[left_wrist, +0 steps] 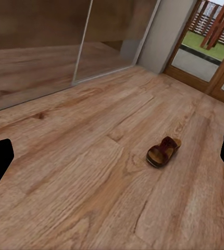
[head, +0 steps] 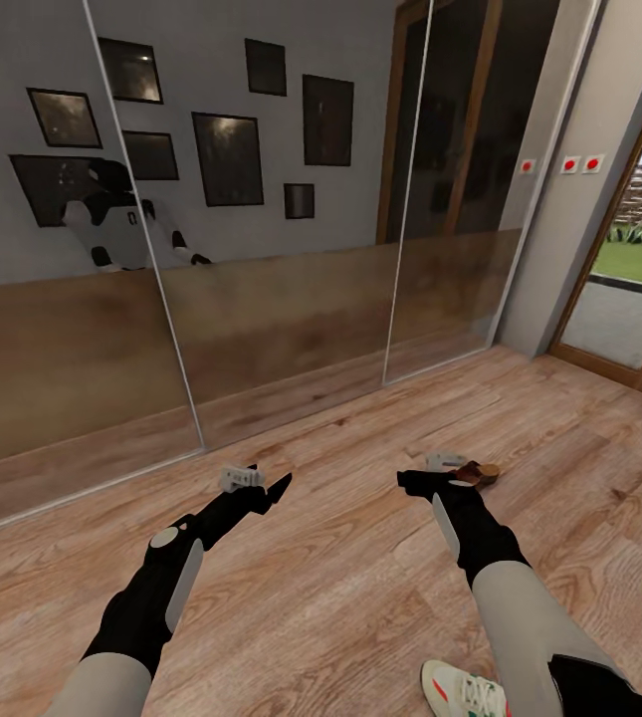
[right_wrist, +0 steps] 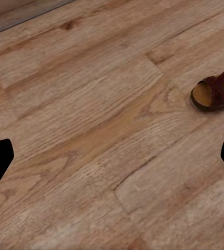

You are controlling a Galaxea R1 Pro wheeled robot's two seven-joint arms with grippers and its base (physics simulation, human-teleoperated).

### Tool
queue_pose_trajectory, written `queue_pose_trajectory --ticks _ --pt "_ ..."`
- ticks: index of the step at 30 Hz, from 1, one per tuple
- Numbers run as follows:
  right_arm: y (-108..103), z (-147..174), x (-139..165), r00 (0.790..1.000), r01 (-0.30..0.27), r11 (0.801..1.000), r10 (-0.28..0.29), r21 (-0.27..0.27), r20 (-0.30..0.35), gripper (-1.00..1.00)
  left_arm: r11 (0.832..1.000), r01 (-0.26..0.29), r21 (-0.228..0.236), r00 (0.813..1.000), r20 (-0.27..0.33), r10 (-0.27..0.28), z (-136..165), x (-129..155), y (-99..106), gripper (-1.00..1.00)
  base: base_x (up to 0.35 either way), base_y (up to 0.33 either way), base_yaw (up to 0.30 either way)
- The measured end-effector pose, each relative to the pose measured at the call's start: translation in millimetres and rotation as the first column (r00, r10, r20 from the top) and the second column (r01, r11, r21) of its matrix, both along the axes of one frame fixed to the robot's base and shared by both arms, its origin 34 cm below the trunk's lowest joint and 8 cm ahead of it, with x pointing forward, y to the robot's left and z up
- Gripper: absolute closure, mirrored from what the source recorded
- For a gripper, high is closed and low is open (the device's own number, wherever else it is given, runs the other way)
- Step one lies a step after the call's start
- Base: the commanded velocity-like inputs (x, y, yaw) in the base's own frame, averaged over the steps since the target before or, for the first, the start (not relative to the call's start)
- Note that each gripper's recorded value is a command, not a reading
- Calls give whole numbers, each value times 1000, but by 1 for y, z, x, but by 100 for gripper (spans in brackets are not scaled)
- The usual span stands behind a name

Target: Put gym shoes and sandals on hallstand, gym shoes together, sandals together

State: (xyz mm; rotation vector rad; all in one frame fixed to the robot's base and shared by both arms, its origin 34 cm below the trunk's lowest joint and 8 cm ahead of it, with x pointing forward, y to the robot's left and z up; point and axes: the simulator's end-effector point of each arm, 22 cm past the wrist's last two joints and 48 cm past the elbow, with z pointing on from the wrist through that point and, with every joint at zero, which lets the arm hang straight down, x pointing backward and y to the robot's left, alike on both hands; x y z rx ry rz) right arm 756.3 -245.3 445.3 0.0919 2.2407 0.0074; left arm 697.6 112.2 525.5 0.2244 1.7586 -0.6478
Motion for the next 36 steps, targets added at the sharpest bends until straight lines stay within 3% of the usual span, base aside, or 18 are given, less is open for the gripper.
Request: queue_pose_trajectory --ticks 13,21,36 --pt "-9 1 0 1000 28 999 -28 -42 4 -100 1000 -9 -24 1000 18 10 9 2 1 -100 0 -21 0" --pt "-9 1 0 1000 30 999 -29 -43 4 -100 998 -18 -55 1000 18 19 13 3 1 -100 0 0 0" --pt "-8 1 0 1000 25 999 -25 -41 5 -100 998 -21 -59 1000 16 22 13 3 2 -100 0 -92 0"
